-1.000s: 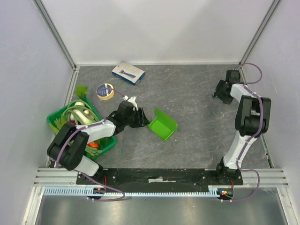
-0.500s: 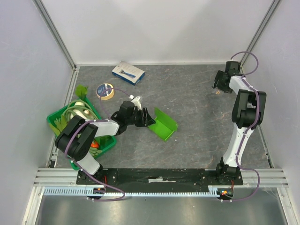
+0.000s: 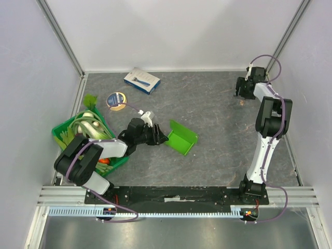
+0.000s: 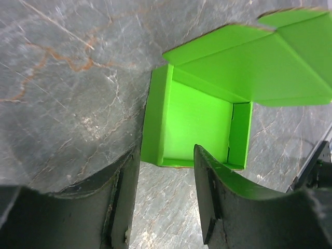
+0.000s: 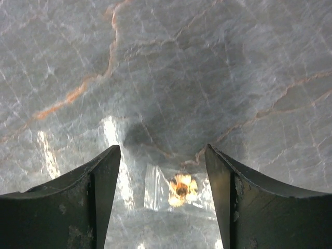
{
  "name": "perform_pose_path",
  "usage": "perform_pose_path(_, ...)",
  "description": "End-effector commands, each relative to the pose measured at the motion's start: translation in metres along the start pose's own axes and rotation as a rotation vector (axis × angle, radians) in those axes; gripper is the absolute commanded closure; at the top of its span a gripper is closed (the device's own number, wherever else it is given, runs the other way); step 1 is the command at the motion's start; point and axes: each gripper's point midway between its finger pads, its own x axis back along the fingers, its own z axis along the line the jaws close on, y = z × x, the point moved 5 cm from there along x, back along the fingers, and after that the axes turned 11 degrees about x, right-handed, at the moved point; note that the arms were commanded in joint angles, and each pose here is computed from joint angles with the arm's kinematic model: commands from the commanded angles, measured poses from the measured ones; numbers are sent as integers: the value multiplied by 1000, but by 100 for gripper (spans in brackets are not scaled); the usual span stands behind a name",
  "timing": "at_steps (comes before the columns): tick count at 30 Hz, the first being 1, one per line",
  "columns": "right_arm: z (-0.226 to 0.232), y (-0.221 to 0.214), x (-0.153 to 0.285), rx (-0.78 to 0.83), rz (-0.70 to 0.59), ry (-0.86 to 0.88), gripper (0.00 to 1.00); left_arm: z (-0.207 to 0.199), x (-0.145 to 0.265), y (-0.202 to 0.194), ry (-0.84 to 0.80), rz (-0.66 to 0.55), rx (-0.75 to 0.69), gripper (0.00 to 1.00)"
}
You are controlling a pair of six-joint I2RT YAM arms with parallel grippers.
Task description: Fold the paper box
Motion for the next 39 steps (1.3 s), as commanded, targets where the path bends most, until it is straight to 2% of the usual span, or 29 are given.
perform_pose_path(1,12,-40,15,-26,117,48,27,-17,18,26,-10,-166,-26,48)
perform_pose_path(7,33,-72,55,-78,137,121,27,-24,36,23,-46,-194,-2,48)
perform_pose_path(10,42,-74,73,-40,123,93,27,-23,39,18,-43,-180,4,48)
perform_pose_path(11,36,-71,76,-20,110,36,27,-23,41,18,-43,-182,4,48)
perform_pose_path(13,33,-60,75,-3,85,-15,27,-23,42,16,-40,-177,7,48)
perform_pose_path(17,28,-60,56,-21,126,-78,27,-27,45,15,-60,-164,7,48)
perform_pose_path(22,11,-68,45,-10,196,-246,26,-28,51,12,-67,-160,5,48)
perform_pose_path(28,14,-61,37,9,165,-212,26,-26,56,9,-62,-164,5,48)
perform_pose_path(33,17,-56,21,107,194,-132,25,-29,59,7,-74,-153,3,48)
perform_pose_path(39,18,-74,19,111,244,-139,36,-34,63,8,-90,-153,1,48)
